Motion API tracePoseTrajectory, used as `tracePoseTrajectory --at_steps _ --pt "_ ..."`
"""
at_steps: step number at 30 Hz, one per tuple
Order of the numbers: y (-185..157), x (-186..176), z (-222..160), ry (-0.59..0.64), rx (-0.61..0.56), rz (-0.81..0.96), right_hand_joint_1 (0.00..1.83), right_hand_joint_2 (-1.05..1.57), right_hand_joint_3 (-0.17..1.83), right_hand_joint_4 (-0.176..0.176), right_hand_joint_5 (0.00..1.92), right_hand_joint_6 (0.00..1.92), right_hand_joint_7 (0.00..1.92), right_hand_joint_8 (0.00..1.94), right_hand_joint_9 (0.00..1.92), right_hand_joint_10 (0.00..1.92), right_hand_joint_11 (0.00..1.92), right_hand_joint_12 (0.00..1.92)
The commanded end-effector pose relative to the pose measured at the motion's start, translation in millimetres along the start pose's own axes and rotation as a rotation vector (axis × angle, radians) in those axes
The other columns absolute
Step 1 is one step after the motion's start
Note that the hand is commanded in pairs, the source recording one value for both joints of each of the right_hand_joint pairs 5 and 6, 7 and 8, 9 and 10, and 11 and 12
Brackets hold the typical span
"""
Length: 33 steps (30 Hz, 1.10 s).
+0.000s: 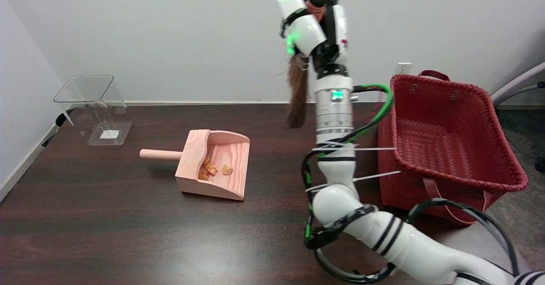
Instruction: Place the broom into the brown storage basket.
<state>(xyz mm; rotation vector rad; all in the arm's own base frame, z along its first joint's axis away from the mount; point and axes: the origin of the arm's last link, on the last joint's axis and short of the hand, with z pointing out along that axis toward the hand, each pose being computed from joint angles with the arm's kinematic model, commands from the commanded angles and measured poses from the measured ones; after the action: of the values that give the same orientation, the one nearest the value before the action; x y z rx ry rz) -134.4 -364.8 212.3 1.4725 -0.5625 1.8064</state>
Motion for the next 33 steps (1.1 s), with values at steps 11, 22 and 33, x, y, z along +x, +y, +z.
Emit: tracePoseTrajectory --at_steps 11,22,33 --pt "-68 141 13 0.173 0.175 -0.386 0.81 1.57 0.27 0.000 1.92 1.92 1.92 1.92 1.92 1.92 1.92 1.92" --pt "-67 189 11 0.246 0.125 -0.469 0.81 1.57 0.35 0.000 1.92 1.92 1.92 1.92 1.92 1.92 1.92 1.92" --pt "-52 214 13 0.256 0.060 -0.533 0.82 1.57 0.36 0.000 1.92 1.92 1.92 1.92 1.92 1.92 1.92 1.92"
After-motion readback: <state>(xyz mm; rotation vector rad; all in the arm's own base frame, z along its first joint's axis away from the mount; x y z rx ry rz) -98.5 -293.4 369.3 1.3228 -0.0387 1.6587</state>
